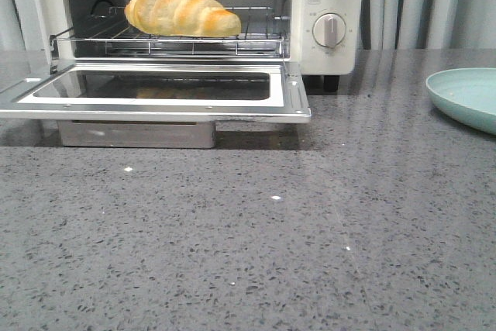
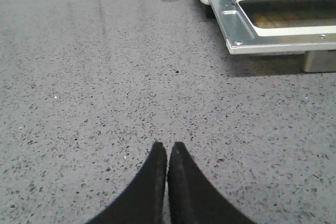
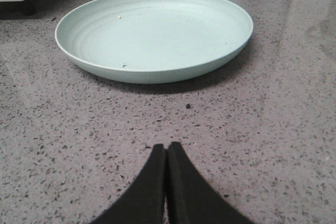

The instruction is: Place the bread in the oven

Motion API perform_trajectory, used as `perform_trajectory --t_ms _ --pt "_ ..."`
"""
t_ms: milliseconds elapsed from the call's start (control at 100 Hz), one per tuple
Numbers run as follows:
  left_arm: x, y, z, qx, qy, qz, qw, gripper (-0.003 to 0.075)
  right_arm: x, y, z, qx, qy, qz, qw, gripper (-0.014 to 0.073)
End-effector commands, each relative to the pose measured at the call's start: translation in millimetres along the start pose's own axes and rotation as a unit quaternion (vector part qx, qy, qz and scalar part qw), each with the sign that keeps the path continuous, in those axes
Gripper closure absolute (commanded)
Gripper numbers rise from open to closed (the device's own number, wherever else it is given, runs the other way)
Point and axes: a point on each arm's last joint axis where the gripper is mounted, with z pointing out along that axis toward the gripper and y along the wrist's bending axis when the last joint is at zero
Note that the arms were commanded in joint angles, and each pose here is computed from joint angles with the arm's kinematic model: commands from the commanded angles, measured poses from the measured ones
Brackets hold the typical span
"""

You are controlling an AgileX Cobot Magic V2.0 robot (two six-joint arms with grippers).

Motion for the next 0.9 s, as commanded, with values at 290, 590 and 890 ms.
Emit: perform_trajectory --t_ms 290,590,890 --pt "0.2 1.2 0.3 -0.014 -0.033 -0.011 0.999 0.0741 5.6 -0.8 1.3 0.005 -0.008 -0.010 1.000 0.0648" --pt "0.2 1.1 0.3 -0.013 -0.033 -0.012 0.999 0.0741 5.6 -0.8 1.3 0.005 -0.008 -0.010 1.000 0.0648" --pt "-0.2 0.5 0.3 -0.009 -0.036 -0.025 0.999 0.0741 5.6 -0.8 1.3 0.005 -0.008 -0.010 1.000 0.0648"
